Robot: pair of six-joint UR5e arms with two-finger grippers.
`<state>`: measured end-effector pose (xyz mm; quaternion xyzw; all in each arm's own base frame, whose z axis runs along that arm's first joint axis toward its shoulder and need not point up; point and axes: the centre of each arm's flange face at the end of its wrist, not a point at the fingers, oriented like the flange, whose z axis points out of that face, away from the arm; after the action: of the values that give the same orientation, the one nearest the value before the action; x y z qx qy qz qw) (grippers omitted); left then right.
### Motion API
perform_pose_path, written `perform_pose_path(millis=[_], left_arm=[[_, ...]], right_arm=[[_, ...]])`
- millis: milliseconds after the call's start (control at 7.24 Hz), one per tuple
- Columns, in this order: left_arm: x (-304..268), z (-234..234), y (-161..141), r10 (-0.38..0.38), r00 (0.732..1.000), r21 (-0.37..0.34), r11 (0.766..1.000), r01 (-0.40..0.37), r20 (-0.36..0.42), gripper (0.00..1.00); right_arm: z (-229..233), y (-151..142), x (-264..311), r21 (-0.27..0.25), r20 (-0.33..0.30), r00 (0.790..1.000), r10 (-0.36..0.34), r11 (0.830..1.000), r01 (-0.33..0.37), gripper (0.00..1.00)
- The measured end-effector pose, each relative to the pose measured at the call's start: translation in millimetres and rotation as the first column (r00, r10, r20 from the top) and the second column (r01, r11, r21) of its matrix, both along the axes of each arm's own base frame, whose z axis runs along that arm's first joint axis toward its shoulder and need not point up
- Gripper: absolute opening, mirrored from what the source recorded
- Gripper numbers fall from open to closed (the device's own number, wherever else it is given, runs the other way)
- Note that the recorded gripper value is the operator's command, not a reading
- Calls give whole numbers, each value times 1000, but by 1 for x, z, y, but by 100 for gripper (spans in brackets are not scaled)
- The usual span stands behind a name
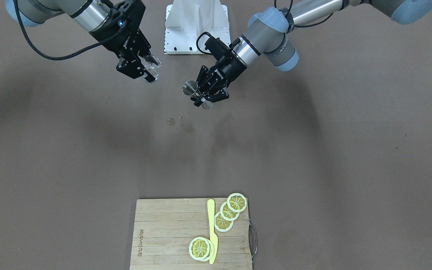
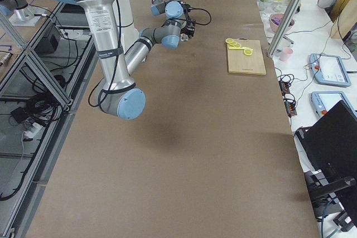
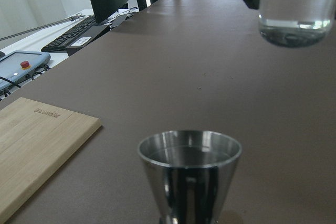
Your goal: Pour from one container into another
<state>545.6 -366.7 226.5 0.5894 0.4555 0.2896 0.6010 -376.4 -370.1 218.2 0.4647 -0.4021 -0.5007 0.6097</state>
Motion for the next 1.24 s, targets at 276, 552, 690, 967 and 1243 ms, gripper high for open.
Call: perform_pose_path(millis=[276,552,690,967,1243], left_arm=[[1,1,0,1,1000,1,1000,-1,3,0],[0,0,0,0,1000,1,1000,0,2,0],[0,-1,-1,-1,1000,1,1000,1,-1,0],[-1,-3,-1,-4,1000,-1,1000,4,-11,0],[-2,-5,-1,-6,1000,-1,1000,6,-16,0]], right_arm=[[-1,-11,-10,11,-32,999,0,1000,0,0],[-8,-26,-18,31,-68,998,4,1000,-2,0],[-11,-33,-22,38,-81,997,5,999,-1,0],[-18,-43,-31,42,-97,995,5,999,-1,0],[-29,-48,-32,57,-122,993,2,998,5,0]])
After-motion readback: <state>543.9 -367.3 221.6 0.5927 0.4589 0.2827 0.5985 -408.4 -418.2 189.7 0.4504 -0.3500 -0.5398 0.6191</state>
